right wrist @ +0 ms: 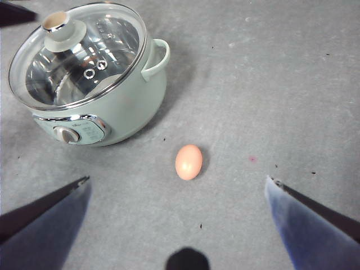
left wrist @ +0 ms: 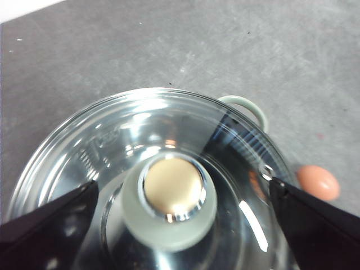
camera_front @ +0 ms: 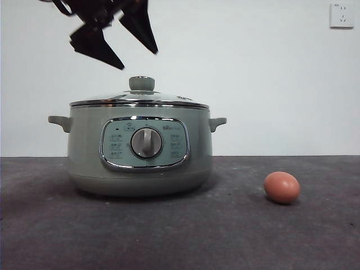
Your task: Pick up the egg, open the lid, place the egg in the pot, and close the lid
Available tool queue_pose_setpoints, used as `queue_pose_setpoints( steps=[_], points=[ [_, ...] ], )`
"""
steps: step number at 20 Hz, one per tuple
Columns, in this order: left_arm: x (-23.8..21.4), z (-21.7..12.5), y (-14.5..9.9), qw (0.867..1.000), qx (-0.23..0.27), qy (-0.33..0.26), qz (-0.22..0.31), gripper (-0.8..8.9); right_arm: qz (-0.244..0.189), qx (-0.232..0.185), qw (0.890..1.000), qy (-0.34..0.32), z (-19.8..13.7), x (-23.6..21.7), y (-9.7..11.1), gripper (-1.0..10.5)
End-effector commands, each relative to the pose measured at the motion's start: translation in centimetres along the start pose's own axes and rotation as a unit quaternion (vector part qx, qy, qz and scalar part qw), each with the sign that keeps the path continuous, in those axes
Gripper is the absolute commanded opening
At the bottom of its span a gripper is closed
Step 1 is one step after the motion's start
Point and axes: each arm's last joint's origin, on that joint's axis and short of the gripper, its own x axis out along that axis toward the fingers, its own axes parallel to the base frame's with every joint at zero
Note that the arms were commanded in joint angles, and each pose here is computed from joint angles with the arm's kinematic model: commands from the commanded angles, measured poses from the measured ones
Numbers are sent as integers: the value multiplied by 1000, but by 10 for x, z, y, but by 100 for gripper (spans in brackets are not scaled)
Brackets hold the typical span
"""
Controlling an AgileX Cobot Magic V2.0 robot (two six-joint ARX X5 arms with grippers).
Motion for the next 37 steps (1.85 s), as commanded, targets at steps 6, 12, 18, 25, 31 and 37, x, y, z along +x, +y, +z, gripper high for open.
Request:
queue_pose_setpoints(
  steps=[6,12,18,25,31,37],
  points=[
    [31,-5,0,1000,12,18,17,624,3,8,1000,7,1,3,-1,566],
    [44,-11,2,999,9,40,24,549,3,9,1000,9,2,4,-2,566],
    [44,-11,-1,999,10,41,20,230,3,12,1000,17,2,7,-3,564],
    [44,-13,-3,998,8,54,16,-9,4,13,1000,22,2,9,-4,564],
    [35,-2,-4,999,11,40,15,-8,4,14,1000,22,2,9,-4,564],
    [6,29,-10,1000,17,12,7,-8,4,15,1000,25,3,10,-4,564]
  ],
)
